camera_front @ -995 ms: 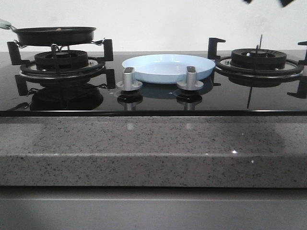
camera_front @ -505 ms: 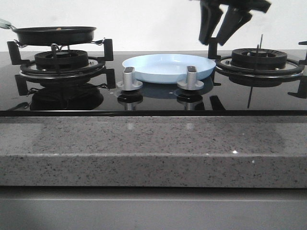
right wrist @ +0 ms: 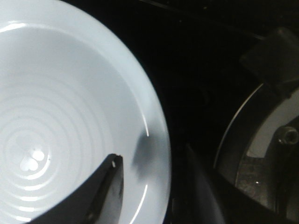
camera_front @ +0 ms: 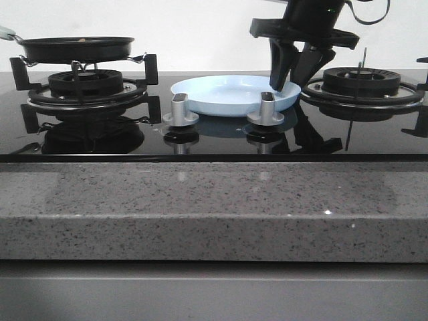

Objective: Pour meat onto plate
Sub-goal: 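Lower the right gripper onto the rim of the light blue plate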

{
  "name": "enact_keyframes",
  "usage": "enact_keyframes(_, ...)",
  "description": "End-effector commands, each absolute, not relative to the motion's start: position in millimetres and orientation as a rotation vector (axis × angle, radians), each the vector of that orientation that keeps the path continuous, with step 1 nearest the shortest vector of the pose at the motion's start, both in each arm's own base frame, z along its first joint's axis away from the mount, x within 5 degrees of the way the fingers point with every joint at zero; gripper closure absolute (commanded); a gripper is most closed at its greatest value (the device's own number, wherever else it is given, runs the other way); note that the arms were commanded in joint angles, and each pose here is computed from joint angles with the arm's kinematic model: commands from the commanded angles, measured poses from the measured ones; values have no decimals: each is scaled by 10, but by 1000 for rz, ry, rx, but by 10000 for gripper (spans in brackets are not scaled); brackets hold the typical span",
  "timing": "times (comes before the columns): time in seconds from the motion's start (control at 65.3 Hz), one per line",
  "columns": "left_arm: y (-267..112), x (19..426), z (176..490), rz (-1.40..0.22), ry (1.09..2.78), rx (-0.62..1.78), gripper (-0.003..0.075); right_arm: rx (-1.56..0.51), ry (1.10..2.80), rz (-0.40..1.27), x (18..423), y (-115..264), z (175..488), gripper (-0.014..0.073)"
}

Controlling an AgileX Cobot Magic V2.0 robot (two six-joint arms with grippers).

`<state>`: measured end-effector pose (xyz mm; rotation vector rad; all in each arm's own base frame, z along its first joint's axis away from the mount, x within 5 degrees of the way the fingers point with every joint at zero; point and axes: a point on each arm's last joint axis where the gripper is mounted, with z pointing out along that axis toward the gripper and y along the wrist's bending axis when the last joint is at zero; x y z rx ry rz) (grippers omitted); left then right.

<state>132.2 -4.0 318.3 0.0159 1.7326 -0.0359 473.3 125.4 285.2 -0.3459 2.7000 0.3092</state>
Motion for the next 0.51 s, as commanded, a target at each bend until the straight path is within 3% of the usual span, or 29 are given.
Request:
enact_keyframes(0.0, -32, 1339, 3385, -43, 1610, -4, 230, -364, 2606, 305, 4635, 1236, 3228, 259)
enact_keyframes(0.138, -32, 1339, 3385, -43, 1610, -4, 230, -366, 2611, 294, 4633, 1228, 3224, 267)
enact_keyframes(0.49, -32, 1339, 3385, -43, 1610, -4, 230, -372, 2631, 291, 4618, 1224, 3215, 479)
